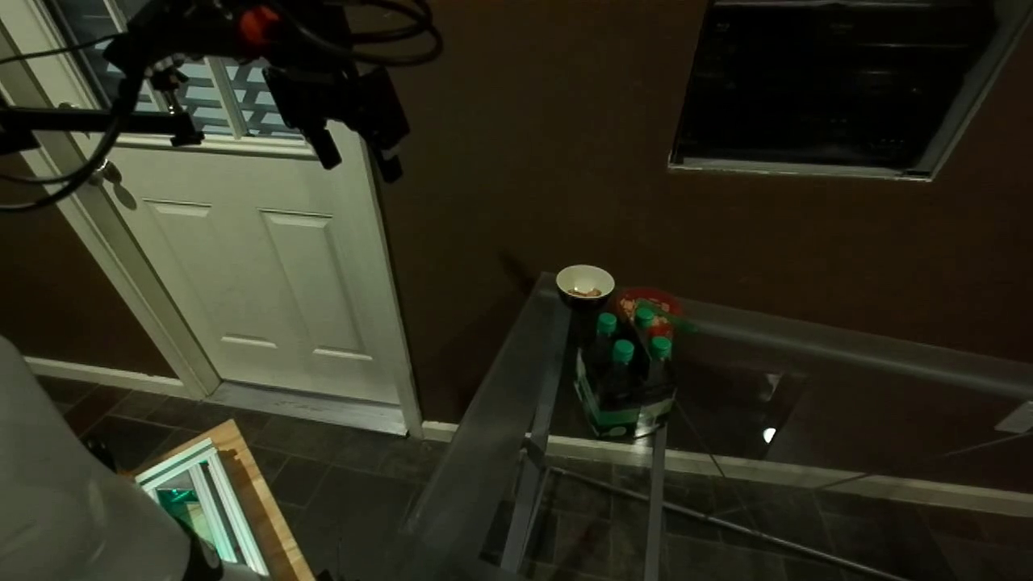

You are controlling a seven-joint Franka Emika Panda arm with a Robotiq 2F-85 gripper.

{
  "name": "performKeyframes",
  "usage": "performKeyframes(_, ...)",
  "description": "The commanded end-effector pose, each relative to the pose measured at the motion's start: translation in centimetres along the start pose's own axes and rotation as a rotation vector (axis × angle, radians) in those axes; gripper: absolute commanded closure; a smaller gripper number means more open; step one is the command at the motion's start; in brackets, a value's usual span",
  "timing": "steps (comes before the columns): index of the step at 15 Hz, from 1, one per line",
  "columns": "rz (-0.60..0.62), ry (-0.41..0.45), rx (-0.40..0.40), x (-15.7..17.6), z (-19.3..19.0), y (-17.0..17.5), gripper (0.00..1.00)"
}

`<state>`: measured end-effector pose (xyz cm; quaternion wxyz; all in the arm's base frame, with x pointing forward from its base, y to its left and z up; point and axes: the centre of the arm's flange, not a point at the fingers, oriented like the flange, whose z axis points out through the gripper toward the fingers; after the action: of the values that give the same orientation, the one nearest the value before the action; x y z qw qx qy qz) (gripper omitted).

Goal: Scoop up the contents on the table and put them inside the bowl

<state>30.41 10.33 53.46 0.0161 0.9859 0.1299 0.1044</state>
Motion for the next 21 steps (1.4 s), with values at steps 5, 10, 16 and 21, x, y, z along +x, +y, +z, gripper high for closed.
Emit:
performKeyframes(5,0.000,0.000,0.000,0.0,0.0,0.0,0.00)
performKeyframes(10,0.000,0.000,0.000,0.0,0.0,0.0,0.00)
performKeyframes(16,0.132,0.001,-0.009,1.6,0.0,1.2,0.00)
performKeyframes(21,0.394,0.058,0.059,7.6,0.2,7.5,0.00)
